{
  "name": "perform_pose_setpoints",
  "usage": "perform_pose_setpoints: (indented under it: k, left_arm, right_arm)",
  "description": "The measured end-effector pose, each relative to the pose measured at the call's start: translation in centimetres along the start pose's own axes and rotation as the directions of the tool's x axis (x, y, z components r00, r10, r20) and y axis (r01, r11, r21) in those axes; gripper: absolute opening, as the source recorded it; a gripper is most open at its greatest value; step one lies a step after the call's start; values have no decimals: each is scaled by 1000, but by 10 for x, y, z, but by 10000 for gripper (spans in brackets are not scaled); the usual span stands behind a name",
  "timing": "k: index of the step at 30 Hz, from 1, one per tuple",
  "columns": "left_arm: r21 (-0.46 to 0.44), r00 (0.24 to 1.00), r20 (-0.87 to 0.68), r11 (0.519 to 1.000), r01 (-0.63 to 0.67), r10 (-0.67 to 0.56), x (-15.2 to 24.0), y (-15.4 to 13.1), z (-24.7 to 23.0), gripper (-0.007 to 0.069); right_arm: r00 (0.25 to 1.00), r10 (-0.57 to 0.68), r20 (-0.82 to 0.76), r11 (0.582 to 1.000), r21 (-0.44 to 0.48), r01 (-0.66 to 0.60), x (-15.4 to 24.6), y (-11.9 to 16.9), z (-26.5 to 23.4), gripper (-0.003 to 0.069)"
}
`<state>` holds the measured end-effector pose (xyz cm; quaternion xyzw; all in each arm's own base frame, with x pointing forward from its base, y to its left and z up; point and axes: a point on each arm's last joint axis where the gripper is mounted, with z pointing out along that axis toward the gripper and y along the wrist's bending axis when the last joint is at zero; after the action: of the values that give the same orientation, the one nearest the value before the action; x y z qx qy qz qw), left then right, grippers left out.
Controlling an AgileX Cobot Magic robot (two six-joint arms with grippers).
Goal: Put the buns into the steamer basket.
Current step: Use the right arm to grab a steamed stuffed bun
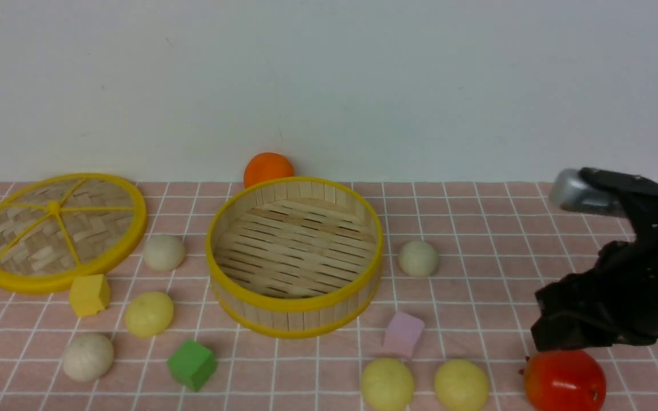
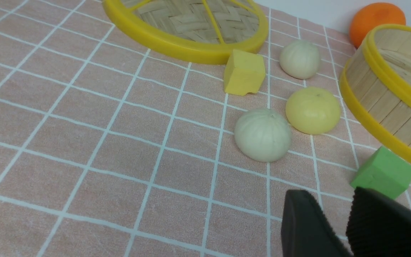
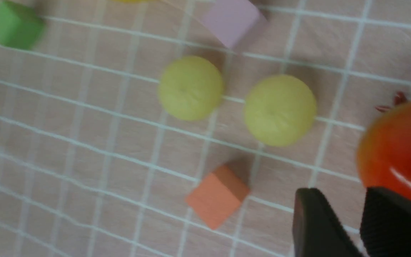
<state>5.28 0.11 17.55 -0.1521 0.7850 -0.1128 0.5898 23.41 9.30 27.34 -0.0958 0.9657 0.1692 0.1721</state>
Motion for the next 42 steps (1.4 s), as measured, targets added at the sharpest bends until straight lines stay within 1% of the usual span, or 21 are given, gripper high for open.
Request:
perform_pose_setpoints:
  k: [3, 5, 9, 12, 14, 16, 17, 18, 19, 21, 23, 24, 27, 36, 42]
  left_arm:
    - [0, 1000, 0, 1000, 0, 0, 0, 0, 0, 240]
    - [0, 1000, 0, 1000, 0, 0, 0, 0, 0, 240]
    - [0, 1000, 0, 1000, 0, 0, 0, 0, 0, 240]
    - [0, 1000, 0, 1000, 0, 0, 0, 0, 0, 240]
    - [0, 1000, 0, 1000, 0, 0, 0, 0, 0, 240]
    - [0, 1000, 0, 1000, 0, 0, 0, 0, 0, 240]
    - [0, 1000, 0, 1000, 0, 0, 0, 0, 0, 240]
    - [0, 1000, 0, 1000, -1, 1, 0, 0, 0, 240]
    - [0, 1000, 0, 1000, -1, 1, 0, 0, 0, 240]
    - [0, 1000, 0, 1000, -1, 1, 0, 0, 0, 240]
    - [0, 1000, 0, 1000, -1, 1, 0, 0, 0, 240]
    - [0, 1000, 0, 1000, -1, 1, 0, 0, 0, 240]
    - [0, 1000, 0, 1000, -1, 1, 0, 0, 0, 240]
    - [0, 1000, 0, 1000, -1, 1, 0, 0, 0, 240]
    - [0, 1000, 0, 1000, -1, 1, 0, 0, 0, 240]
  right_arm:
    - [1000, 20, -25, 998, 58, -18, -2, 2, 6, 242]
    - [997, 56, -45, 991, 123, -50, -3, -1, 13, 242]
    - [995, 89, -44, 981, 177, -79, -5, -8, 20, 242]
    - [996, 85, -24, 985, 152, -81, -9, -5, 22, 242]
    - [1000, 4, -22, 997, 78, -2, -11, 11, 26, 242]
    - [995, -92, -34, 995, 20, 93, -12, 28, 30, 242]
    - [993, -109, -39, 994, 13, 110, -13, 31, 32, 242]
    - [986, -159, -58, 987, -8, 159, -13, 42, 40, 242]
    - [982, -174, -76, 985, -10, 174, -14, 48, 46, 242]
    - [978, -180, -107, 983, 1, 181, -15, 50, 57, 242]
    - [977, -138, -163, 987, 53, 149, -17, 47, 76, 242]
    - [976, -133, -170, 988, 58, 145, -17, 46, 79, 242]
    - [979, -82, -187, 988, 114, 105, -18, 39, 95, 242]
    - [982, -53, -179, 989, 124, 76, -21, 37, 111, 242]
    - [977, -64, -202, 984, 149, 96, -20, 32, 126, 242]
